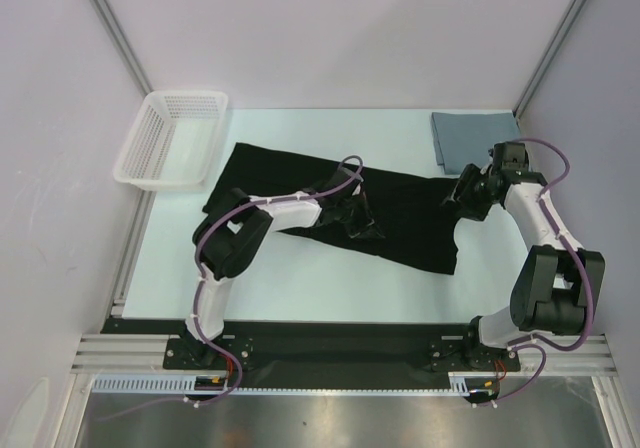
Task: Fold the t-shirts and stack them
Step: Fold the tshirt
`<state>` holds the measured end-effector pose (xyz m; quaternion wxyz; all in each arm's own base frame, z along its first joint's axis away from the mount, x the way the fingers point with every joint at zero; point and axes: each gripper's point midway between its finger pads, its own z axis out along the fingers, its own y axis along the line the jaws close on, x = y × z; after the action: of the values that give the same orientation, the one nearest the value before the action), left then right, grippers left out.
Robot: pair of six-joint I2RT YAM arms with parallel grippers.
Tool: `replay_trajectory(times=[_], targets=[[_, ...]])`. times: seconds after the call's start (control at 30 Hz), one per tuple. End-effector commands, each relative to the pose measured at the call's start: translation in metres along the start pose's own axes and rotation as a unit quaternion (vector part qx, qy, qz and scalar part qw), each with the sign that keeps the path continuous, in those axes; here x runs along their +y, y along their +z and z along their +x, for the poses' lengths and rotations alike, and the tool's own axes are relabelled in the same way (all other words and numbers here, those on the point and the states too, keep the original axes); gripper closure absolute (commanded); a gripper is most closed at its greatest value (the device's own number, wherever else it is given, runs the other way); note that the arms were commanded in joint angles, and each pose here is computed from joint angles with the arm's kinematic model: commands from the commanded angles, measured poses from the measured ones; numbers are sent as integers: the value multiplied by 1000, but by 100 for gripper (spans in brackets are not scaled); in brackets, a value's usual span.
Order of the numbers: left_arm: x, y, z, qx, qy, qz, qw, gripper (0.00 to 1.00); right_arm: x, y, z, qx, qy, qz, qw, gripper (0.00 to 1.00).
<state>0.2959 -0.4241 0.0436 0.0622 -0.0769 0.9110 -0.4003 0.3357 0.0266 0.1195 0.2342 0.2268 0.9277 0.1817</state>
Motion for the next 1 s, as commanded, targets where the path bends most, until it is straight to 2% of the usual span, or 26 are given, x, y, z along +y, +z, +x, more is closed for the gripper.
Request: replay_trajectory(times=[0.0, 0.03, 0.13, 0.4, 0.77, 0.97], targets=[[-21, -29, -12, -2, 63, 12, 998, 100, 7, 8, -5, -5, -14, -21, 1000, 46], [-23, -28, -12, 6, 64, 16, 998, 100, 6, 14, -7, -3, -13, -22, 1000, 53], [-27, -25, -15, 22, 61, 31, 997, 100, 4, 27, -5, 11, -9, -26, 1000, 61], [-28, -34, -33, 11, 60, 47, 997, 100, -18, 58, 13, 70, 0, 6, 998, 57], [-21, -34, -37, 21, 49, 54, 997, 100, -25, 63, 19, 80, 8, 24, 996, 58], [-20, -32, -37, 24, 47, 55, 997, 100, -22, 68, 28, 88, 10, 18, 996, 62]])
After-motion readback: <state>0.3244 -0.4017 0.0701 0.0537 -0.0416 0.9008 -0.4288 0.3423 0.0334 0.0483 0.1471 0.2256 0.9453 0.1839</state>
